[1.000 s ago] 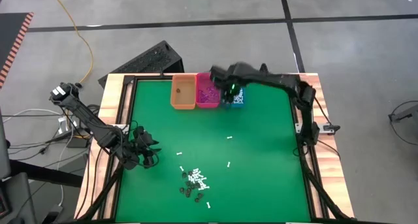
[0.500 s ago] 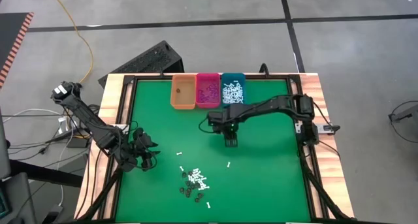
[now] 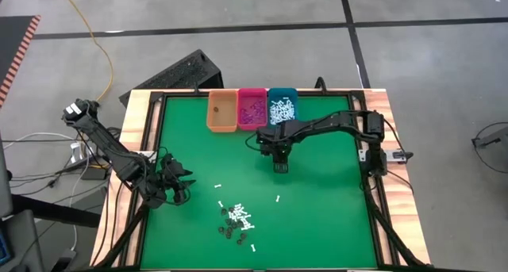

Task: Sort Halloween decoration
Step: Put the white bone toy into the blue bin

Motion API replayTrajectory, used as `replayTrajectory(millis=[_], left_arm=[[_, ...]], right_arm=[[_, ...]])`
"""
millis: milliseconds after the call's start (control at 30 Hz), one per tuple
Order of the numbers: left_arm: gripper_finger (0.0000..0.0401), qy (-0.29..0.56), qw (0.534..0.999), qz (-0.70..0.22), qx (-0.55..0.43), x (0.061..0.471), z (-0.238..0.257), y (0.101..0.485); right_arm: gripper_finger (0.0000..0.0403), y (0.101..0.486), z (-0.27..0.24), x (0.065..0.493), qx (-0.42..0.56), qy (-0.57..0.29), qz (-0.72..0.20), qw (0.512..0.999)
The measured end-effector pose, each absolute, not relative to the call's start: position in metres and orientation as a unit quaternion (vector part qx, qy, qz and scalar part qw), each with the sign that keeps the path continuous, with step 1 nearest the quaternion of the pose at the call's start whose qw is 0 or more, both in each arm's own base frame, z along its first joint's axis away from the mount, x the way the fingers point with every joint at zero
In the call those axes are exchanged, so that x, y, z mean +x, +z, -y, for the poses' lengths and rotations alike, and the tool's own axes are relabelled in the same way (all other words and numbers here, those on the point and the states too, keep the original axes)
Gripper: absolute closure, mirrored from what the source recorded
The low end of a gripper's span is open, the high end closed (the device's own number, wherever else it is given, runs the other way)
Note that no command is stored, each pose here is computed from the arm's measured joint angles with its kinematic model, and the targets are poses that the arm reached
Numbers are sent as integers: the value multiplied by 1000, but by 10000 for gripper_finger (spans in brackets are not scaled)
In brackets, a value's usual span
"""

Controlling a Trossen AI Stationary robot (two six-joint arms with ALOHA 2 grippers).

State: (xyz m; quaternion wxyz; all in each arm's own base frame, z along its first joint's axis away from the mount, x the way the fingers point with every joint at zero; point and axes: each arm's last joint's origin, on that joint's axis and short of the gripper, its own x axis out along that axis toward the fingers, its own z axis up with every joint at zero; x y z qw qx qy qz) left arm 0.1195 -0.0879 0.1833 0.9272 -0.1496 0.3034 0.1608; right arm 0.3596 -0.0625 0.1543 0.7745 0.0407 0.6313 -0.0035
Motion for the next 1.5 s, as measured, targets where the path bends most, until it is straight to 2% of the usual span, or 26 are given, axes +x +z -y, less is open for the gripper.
replayTrajectory(millis=[300,533,700,800,1000,1167,1300,1500], left_arm=[[253,160,928,-304,-146,119,88,183],[253,160,926,-305,-153,119,88,183],[253,160,926,-305,-153,119,88,183],[253,160,926,-305,-154,119,88,183],[253,162,927,-303,-150,119,88,183],[253,166,929,-297,-147,120,87,183],[253,169,929,-295,-145,120,87,184],[253,169,929,-296,-144,119,87,183]], right_arm=[[385,153,49,362,20,-15,-633,773],[379,161,45,365,46,-33,-631,773],[387,199,52,362,60,-31,-582,810],[381,225,68,351,63,-62,-551,830],[378,269,112,322,48,-204,-485,849],[367,276,148,307,72,-277,-456,843],[331,269,163,304,95,-287,-463,833],[246,259,168,304,109,-290,-481,820]])
